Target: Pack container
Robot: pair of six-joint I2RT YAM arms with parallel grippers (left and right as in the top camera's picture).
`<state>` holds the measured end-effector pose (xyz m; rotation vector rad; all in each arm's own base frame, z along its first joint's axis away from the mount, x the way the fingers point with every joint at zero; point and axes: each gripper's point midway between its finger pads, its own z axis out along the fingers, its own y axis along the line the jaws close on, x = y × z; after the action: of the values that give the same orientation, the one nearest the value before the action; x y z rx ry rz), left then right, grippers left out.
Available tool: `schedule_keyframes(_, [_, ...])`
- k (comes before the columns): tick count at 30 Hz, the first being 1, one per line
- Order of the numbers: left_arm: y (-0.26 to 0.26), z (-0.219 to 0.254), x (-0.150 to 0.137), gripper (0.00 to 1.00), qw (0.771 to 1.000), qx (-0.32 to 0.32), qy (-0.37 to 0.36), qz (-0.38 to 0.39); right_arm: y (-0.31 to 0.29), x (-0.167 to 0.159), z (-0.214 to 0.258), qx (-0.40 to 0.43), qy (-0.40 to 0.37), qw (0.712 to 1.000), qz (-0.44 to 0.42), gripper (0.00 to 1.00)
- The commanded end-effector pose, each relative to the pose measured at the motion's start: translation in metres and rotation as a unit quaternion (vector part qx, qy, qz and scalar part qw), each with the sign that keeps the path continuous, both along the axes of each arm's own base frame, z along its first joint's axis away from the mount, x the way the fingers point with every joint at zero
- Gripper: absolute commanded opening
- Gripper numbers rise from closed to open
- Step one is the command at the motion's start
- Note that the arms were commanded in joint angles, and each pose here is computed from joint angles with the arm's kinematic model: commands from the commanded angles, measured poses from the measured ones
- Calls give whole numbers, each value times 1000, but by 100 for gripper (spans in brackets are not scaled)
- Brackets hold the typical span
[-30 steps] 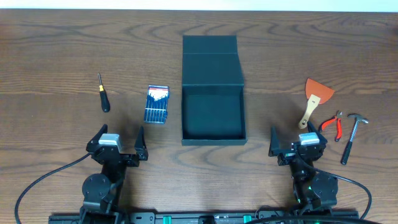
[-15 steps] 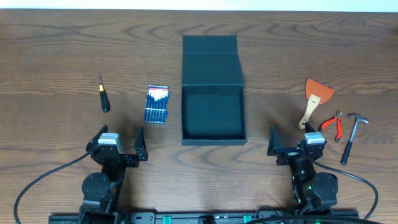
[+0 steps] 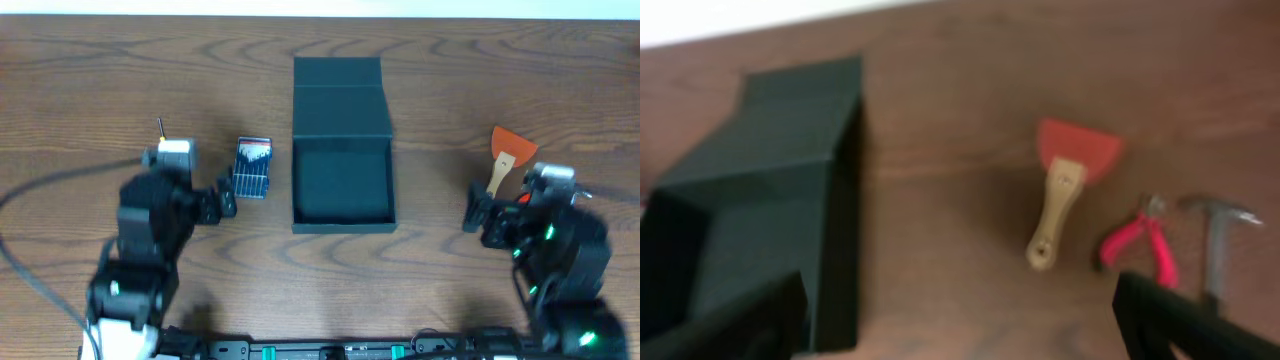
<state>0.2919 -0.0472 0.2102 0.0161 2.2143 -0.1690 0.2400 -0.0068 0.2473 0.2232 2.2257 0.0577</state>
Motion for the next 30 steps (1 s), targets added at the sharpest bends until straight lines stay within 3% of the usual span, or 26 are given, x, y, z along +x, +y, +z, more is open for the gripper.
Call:
schedule_keyframes(1, [-5, 11, 15, 98, 999, -5, 44, -6, -24, 6, 18, -7, 71, 996, -54, 99])
schedule_keyframes(5, [-2, 4, 20, 98, 995, 3, 98, 1, -36, 2, 20, -6, 195, 978, -70, 99])
schedule_keyframes(9, [-2, 1, 19, 98, 994, 5, 109, 2, -37, 15, 16, -6, 243, 968, -58, 99])
schedule_keyframes(12, [0, 1, 19, 98, 994, 7, 109, 4, -50, 31, 3, 8, 255, 960, -116, 99])
schedule_keyframes(24, [8, -8, 14, 98, 991, 26, 129, 21, -85, 103, -120, 36, 369, 903, -215, 99])
schedule_keyframes(30, [9, -10, 12, 98, 990, 27, 134, 21, -83, 109, -176, 38, 430, 877, -209, 99])
